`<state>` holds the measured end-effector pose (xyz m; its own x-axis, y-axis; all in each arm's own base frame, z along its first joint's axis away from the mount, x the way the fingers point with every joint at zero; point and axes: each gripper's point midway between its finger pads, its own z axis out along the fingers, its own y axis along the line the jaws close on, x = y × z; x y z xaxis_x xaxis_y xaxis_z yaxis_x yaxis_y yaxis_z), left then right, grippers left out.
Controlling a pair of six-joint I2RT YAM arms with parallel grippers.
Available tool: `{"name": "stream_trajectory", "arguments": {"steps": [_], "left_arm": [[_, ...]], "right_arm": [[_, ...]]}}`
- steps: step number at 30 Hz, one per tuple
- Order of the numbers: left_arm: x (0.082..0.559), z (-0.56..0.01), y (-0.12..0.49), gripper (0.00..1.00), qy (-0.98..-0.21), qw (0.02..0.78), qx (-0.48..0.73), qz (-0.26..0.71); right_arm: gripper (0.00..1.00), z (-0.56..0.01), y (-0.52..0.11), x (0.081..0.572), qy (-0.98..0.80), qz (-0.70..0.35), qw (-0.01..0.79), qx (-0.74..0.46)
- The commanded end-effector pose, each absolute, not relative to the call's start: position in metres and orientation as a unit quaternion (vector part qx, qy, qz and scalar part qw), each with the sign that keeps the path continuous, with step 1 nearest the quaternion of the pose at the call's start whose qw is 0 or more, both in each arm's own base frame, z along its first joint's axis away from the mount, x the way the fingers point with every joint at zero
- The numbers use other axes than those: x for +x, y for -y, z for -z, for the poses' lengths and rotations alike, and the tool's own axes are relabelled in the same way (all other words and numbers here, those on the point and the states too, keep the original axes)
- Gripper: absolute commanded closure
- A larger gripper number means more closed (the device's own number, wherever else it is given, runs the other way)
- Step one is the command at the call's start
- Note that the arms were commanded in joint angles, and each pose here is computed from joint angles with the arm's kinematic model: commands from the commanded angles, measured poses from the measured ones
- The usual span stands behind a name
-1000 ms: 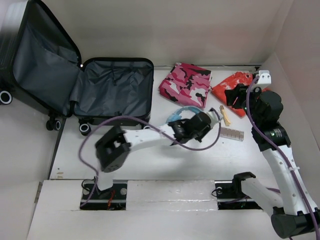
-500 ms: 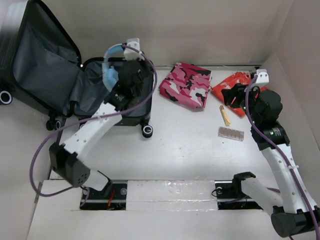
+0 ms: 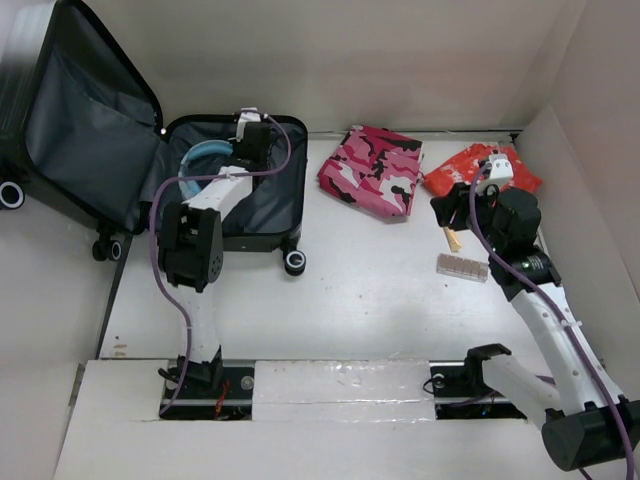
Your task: Pack the luggage
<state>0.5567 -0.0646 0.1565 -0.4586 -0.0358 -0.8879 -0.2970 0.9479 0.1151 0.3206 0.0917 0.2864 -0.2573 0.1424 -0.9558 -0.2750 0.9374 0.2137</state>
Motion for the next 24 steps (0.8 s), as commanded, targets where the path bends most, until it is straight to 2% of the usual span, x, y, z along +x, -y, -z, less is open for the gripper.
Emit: {"name": "stream_trajectory", "arguments": {"steps": [1, 3, 4, 5, 6, 8, 13, 14, 17, 21, 23, 24], "left_arm": [[0.565, -0.199, 0.057, 0.78, -0.824, 0.539, -0.100, -0.142], [0.565, -0.198, 0.058, 0.58, -0.824, 0.540, -0.106, -0.138], [0.564, -0.196, 0.060, 0.38, -0.827, 0.536, -0.102, -0.135], [0.564, -0.200, 0.063, 0.26, -0.825, 0.541, -0.112, -0.119], [0.565, -0.204, 0.066, 0.26, -0.826, 0.542, -0.108, -0.112], [0.563, -0.231, 0.078, 0.19, -0.820, 0.558, -0.114, -0.066], [0.535, -0.326, 0.143, 0.21, -0.774, 0.627, -0.090, 0.015], [0.519, -0.345, 0.177, 0.22, -0.764, 0.640, -0.072, 0.048], [0.485, -0.356, 0.248, 0.26, -0.760, 0.637, -0.052, 0.118], [0.450, -0.319, 0.325, 0.32, -0.782, 0.577, -0.069, 0.227], [0.441, -0.299, 0.360, 0.26, -0.786, 0.533, -0.069, 0.305], [0.434, -0.274, 0.372, 0.26, -0.795, 0.494, -0.087, 0.341]], "right_arm": [[0.48, -0.306, -0.093, 0.324, -0.748, -0.182, 0.637, -0.045], [0.47, -0.306, -0.093, 0.324, -0.748, -0.182, 0.637, -0.045], [0.47, -0.306, -0.091, 0.325, -0.748, -0.179, 0.638, -0.042], [0.47, -0.298, -0.092, 0.326, -0.754, -0.178, 0.630, -0.041], [0.47, -0.298, -0.092, 0.326, -0.754, -0.178, 0.630, -0.041], [0.46, -0.294, -0.091, 0.329, -0.758, -0.174, 0.627, -0.038], [0.46, -0.285, -0.086, 0.330, -0.765, -0.164, 0.622, -0.024], [0.46, -0.288, -0.085, 0.329, -0.762, -0.165, 0.626, -0.024], [0.46, -0.296, -0.078, 0.327, -0.755, -0.153, 0.638, -0.007], [0.47, -0.306, -0.072, 0.316, -0.746, -0.148, 0.650, 0.005], [0.47, -0.305, -0.068, 0.311, -0.749, -0.142, 0.647, 0.010], [0.47, -0.310, -0.068, 0.308, -0.743, -0.143, 0.654, 0.009]]}}
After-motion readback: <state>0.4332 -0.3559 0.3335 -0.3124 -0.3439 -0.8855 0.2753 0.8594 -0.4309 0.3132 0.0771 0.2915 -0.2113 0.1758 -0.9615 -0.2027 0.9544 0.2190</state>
